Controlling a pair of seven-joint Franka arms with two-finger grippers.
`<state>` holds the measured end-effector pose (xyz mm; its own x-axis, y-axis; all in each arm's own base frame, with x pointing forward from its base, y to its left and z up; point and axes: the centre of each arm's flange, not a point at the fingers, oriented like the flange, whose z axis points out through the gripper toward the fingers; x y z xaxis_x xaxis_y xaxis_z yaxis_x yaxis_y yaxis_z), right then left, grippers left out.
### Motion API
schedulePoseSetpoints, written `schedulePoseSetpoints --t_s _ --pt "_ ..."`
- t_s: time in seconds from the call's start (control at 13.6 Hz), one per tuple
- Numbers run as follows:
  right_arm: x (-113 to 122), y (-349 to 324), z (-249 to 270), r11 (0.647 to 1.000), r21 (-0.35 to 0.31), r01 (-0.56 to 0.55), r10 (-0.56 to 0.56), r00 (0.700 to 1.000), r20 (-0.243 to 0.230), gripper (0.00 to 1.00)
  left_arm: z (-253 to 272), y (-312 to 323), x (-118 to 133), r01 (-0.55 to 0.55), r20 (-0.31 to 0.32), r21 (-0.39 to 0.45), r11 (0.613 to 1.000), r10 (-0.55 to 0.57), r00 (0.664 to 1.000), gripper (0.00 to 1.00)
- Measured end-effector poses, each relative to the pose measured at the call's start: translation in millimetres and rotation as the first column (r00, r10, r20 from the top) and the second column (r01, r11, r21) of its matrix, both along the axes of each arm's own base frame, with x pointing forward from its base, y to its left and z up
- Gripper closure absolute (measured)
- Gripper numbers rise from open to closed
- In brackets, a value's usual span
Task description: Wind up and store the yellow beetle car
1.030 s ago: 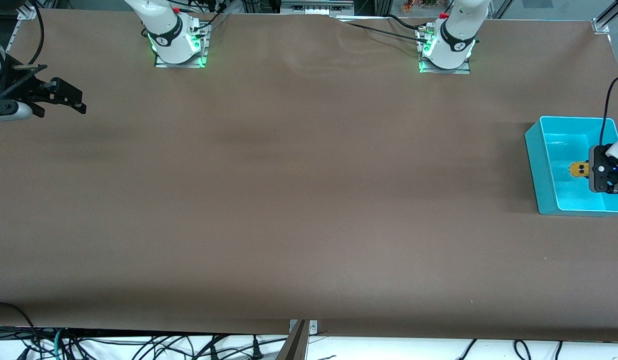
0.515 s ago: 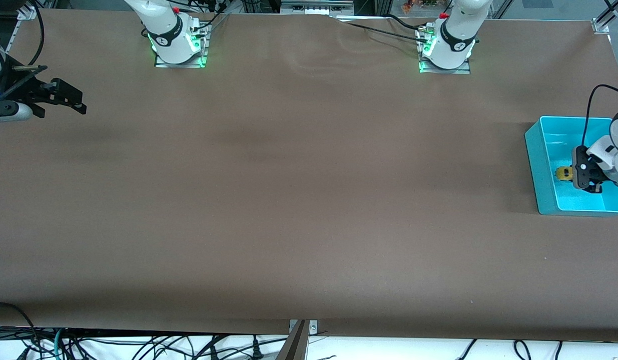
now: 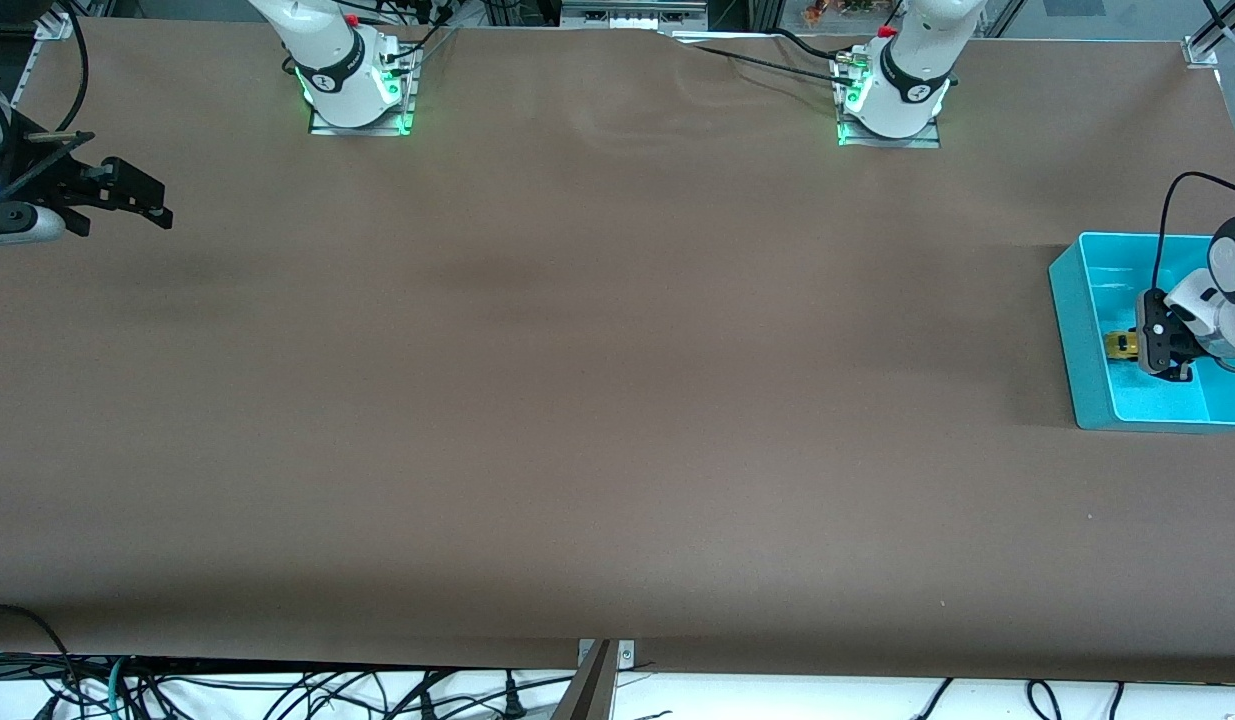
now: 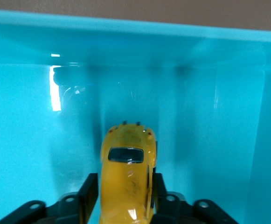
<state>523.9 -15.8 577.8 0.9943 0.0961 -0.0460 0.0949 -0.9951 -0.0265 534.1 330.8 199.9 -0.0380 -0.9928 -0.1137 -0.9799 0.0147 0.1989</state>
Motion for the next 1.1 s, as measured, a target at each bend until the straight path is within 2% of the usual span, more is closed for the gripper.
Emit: schedulePoseSetpoints --t_s 0.29,0.66,0.81,0.96,1.1 --pt "0 0 0 1.0 0.0 0.0 0.0 1.0 0.0 0.0 28 -12 19 0.045 0.041 0.013 0.999 -0.045 0.998 0.01" --pt "0 0 0 1.0 0.0 0.0 0.0 1.0 -0.001 0.0 145 -57 63 0.056 0.044 0.049 0.997 -0.058 0.997 0.0" --pt "0 0 0 1.0 0.0 0.0 0.0 1.0 -0.001 0.0 180 -80 75 -0.027 0.055 0.008 1.0 0.026 0.998 0.0" --pt "0 0 0 1.0 0.0 0.0 0.0 1.0 -0.001 0.0 194 -95 79 -0.125 0.05 -0.033 0.992 0.126 0.991 0.0" --pt "0 0 0 1.0 0.0 0.0 0.0 1.0 0.0 0.0 200 -125 83 -0.218 0.03 -0.038 0.975 0.219 0.975 0.0"
